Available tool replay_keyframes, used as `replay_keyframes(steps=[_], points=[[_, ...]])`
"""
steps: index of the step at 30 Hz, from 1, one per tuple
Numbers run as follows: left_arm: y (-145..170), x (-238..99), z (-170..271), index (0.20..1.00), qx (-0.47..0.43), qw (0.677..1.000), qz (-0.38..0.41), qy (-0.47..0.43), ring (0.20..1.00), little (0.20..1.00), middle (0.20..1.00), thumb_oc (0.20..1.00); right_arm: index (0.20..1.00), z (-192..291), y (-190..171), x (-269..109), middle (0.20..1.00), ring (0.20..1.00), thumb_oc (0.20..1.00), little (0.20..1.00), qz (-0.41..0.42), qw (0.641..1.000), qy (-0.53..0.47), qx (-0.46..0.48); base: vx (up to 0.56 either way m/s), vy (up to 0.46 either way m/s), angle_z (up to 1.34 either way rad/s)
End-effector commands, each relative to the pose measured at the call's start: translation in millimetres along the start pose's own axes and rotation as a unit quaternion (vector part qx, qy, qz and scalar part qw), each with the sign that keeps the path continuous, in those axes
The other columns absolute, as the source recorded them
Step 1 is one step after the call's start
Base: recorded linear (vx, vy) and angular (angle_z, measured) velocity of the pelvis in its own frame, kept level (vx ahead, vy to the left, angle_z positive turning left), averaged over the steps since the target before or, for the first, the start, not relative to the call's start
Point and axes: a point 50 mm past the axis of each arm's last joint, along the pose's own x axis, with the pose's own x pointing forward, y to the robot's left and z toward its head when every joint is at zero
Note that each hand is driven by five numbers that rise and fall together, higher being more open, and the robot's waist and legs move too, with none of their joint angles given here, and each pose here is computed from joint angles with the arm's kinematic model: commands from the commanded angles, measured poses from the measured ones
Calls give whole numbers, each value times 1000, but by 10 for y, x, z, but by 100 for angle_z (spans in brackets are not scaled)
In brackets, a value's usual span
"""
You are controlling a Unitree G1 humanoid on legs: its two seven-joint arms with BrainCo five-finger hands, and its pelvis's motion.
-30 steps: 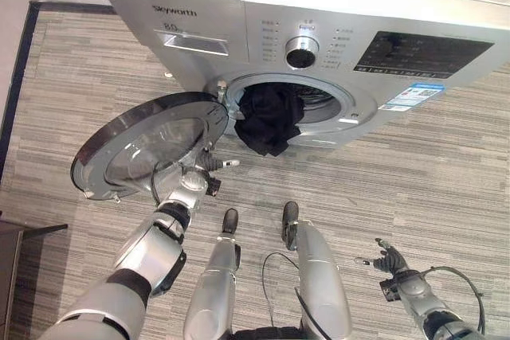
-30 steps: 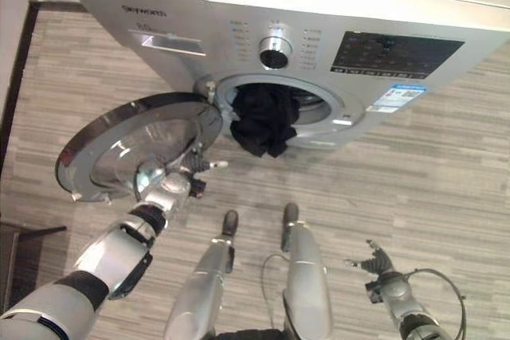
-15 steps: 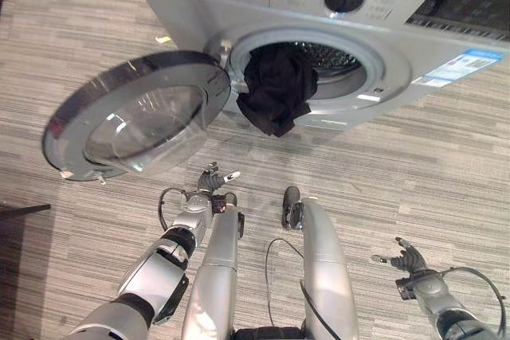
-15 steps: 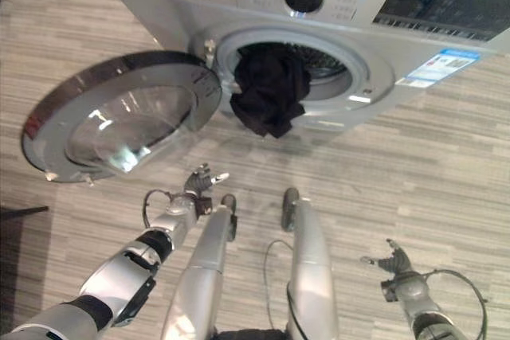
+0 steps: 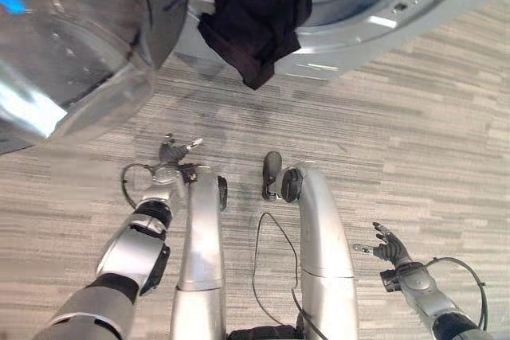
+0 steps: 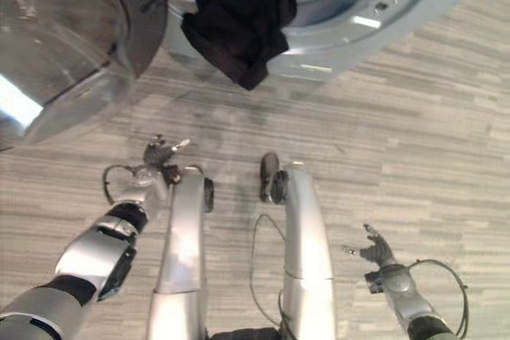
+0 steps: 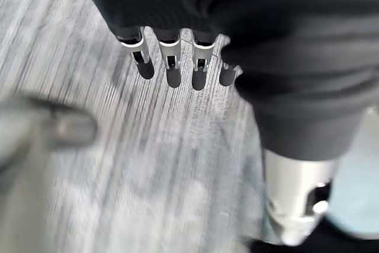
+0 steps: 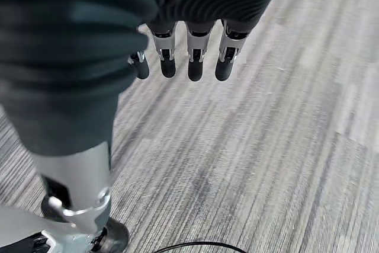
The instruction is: Grab the laundry basket,head to the washer,open it,put in the laundry and shut it.
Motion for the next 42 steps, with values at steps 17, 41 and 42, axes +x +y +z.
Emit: replay_keyframes(steps=[17,41,42], points=[[-113,-233,1571,1000,66,969,18,-238,1000,1000,1000,1000,1000,-1097,-371,-1007,1000,1000,1000,1000,-30,987,155,31,47,3,-15],[-997,-476,1107,200,-24,944,-242,-224,200,200,200,200,1000,-1233,-367,-1021,1000,1000,1000,1000,-73,977,192,61,-19,-31,2],[-1038,-484,1036,200,-23,943,-251,-217,200,200,200,200,1000,-1217,-369,-993,1000,1000,1000,1000,-72,978,190,55,-34,-26,5]])
